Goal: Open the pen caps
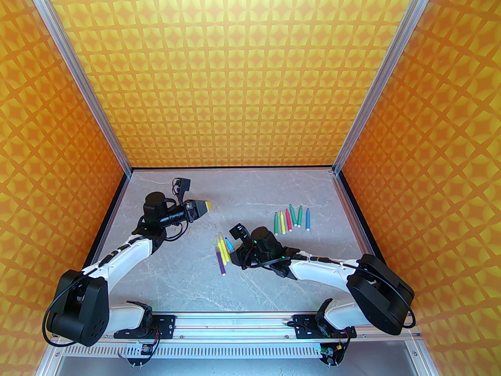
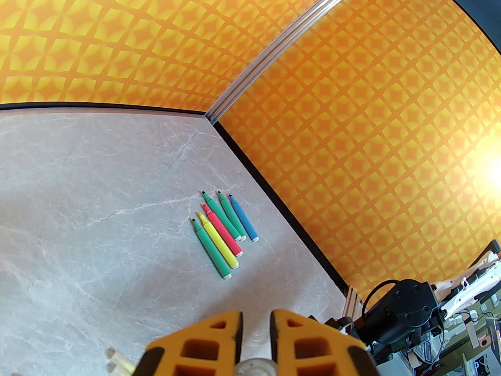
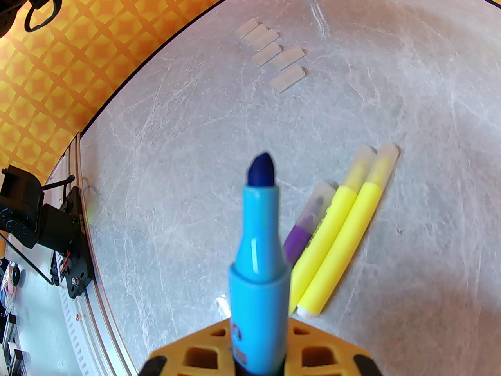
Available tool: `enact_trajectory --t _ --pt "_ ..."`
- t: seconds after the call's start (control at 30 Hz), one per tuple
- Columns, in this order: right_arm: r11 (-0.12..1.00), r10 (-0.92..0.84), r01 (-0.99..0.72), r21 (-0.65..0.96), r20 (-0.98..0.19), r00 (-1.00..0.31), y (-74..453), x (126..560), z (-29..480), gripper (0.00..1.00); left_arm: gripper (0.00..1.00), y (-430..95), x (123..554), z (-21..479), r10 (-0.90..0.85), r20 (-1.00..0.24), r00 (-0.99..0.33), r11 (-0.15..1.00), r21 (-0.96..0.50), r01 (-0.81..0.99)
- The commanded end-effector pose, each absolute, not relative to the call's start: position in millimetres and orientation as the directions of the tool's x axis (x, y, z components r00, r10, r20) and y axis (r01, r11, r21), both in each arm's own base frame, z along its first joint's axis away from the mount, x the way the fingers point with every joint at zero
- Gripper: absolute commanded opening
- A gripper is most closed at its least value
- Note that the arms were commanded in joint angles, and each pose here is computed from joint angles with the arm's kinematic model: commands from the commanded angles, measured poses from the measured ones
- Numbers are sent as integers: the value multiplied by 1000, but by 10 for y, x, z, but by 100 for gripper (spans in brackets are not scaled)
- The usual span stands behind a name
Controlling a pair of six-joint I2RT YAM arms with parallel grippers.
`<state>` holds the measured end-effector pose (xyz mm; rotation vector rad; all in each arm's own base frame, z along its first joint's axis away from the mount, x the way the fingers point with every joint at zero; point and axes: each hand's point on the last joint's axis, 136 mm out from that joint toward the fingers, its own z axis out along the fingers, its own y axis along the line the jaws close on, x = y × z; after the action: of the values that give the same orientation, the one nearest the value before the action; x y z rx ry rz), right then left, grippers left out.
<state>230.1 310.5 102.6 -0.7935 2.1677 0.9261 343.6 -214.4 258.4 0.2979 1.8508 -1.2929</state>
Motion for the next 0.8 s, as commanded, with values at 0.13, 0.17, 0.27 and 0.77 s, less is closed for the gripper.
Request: enact_trajectory --t 0.13,0.17,0.27,0.77 --pt "822 -228 -537 186 -757 -612 2620 2707 1098 0 0 -1768 3463 2319 -175 -766 -619 705 -536 464" --pt "838 -221 -519 169 -765 -605 2578 2742 1134 0 0 -1724 3448 2282 -153 -766 -624 731 -513 450" --pt "858 -196 -491 149 -788 -584 2519 2802 1241 0 0 -1639 3403 2212 -99 -764 -637 777 -460 431" --pt "965 -216 -257 -59 -735 -642 2095 3342 1182 0 0 -1227 3461 1834 21 -659 -751 931 -261 255"
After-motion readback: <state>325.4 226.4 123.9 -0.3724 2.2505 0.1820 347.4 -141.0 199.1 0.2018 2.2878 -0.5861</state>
